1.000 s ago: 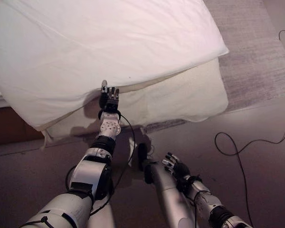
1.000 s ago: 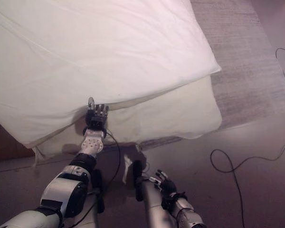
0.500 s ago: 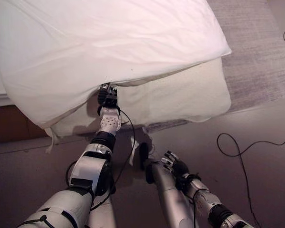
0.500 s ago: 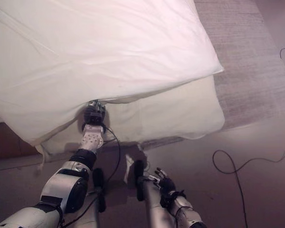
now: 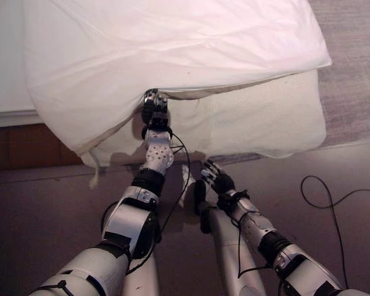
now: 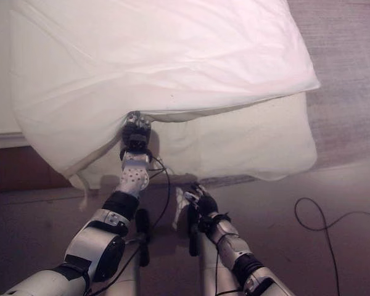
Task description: Make the bed
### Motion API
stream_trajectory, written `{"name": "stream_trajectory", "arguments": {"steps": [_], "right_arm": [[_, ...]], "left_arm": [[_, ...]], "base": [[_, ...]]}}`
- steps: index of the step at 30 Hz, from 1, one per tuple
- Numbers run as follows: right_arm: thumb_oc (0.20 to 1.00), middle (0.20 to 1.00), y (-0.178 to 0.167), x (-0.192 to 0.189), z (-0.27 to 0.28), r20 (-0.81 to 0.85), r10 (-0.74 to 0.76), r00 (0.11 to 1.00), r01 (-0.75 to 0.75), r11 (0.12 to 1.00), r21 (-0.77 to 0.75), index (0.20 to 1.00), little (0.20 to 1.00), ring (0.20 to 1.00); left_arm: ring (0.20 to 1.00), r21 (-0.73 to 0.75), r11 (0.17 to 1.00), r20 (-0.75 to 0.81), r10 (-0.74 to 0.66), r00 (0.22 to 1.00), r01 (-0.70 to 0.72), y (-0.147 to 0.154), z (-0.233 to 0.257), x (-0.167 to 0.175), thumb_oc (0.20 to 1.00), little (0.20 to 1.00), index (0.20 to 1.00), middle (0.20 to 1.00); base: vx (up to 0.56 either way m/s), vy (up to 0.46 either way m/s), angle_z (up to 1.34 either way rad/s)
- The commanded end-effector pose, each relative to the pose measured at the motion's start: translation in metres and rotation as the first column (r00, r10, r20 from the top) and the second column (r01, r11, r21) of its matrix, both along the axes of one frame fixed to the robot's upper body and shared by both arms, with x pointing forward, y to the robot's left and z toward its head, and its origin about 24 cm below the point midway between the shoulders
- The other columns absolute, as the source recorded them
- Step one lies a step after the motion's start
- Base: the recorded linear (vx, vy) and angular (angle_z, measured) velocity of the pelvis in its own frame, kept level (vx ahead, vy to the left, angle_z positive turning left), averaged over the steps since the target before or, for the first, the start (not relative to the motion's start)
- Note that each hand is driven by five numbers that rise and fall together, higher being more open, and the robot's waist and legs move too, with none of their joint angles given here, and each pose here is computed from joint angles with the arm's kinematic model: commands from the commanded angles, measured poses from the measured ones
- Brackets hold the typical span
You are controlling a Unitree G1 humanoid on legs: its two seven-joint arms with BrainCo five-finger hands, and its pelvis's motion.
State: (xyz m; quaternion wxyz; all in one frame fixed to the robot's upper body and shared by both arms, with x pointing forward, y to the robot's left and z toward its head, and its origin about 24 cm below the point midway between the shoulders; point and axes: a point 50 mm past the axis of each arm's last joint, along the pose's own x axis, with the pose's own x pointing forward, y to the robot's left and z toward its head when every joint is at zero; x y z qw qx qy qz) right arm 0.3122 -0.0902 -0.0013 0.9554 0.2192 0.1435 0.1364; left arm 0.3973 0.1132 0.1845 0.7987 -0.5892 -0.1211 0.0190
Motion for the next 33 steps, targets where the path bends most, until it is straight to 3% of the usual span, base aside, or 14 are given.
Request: {"name": "stream_trajectory", "arguments": {"steps": [1, 3, 4, 19, 28, 33], "right_arm": [[1.000, 1.000, 0.002, -0.013, -0.008, -0.004, -0.005, 1.000, 0.005, 0.999, 0.037, 1.000, 1.000, 1.000], [1.000, 1.000, -0.002, -0.016, -0.013, -0.024, -0.006, 1.000, 0.006, 1.000, 0.019, 1.000, 1.000, 1.000], [1.000, 1.000, -0.004, -0.018, -0.017, -0.035, -0.009, 0.999, 0.009, 1.000, 0.012, 1.000, 1.000, 1.000], [1.000, 1.000, -0.025, -0.037, -0.040, -0.129, -0.058, 0.990, 0.053, 0.998, -0.037, 1.000, 1.000, 1.000], [1.000, 1.000, -0.031, -0.030, -0.034, -0.123, -0.075, 0.990, 0.068, 0.996, -0.058, 1.000, 1.000, 1.000], [1.000, 1.000, -0.038, -0.028, -0.028, -0.095, -0.102, 0.990, 0.098, 0.994, -0.050, 1.000, 1.000, 1.000]], "left_arm": [[0.536, 0.056, 0.998, 0.165, 0.011, 0.986, -0.021, 0.004, 0.032, -0.003, 0.536, 0.536, 0.536, 0.536], [0.746, 0.059, 0.998, 0.155, 0.004, 0.988, -0.013, 0.003, 0.028, -0.003, 0.746, 0.746, 0.746, 0.746], [1.000, 0.062, 0.998, 0.145, 0.017, 0.989, -0.026, 0.007, 0.026, -0.002, 1.000, 1.000, 1.000, 1.000], [1.000, 0.022, 0.992, 0.006, 0.124, 0.992, -0.124, 0.018, 0.015, -0.001, 1.000, 1.000, 1.000, 1.000], [1.000, 0.036, 0.980, -0.248, 0.199, 0.948, -0.196, 0.025, 0.003, 0.009, 1.000, 1.000, 1.000, 1.000], [1.000, 0.011, 0.981, -0.238, 0.193, 0.952, -0.196, 0.014, -0.004, -0.004, 1.000, 1.000, 1.000, 1.000]], "base": [[0.00, 0.000, 0.00], [0.00, 0.000, 0.00], [0.00, 0.000, 0.00], [0.00, -0.002, 0.00], [0.00, 0.000, 0.00], [0.00, -0.002, 0.01]]}}
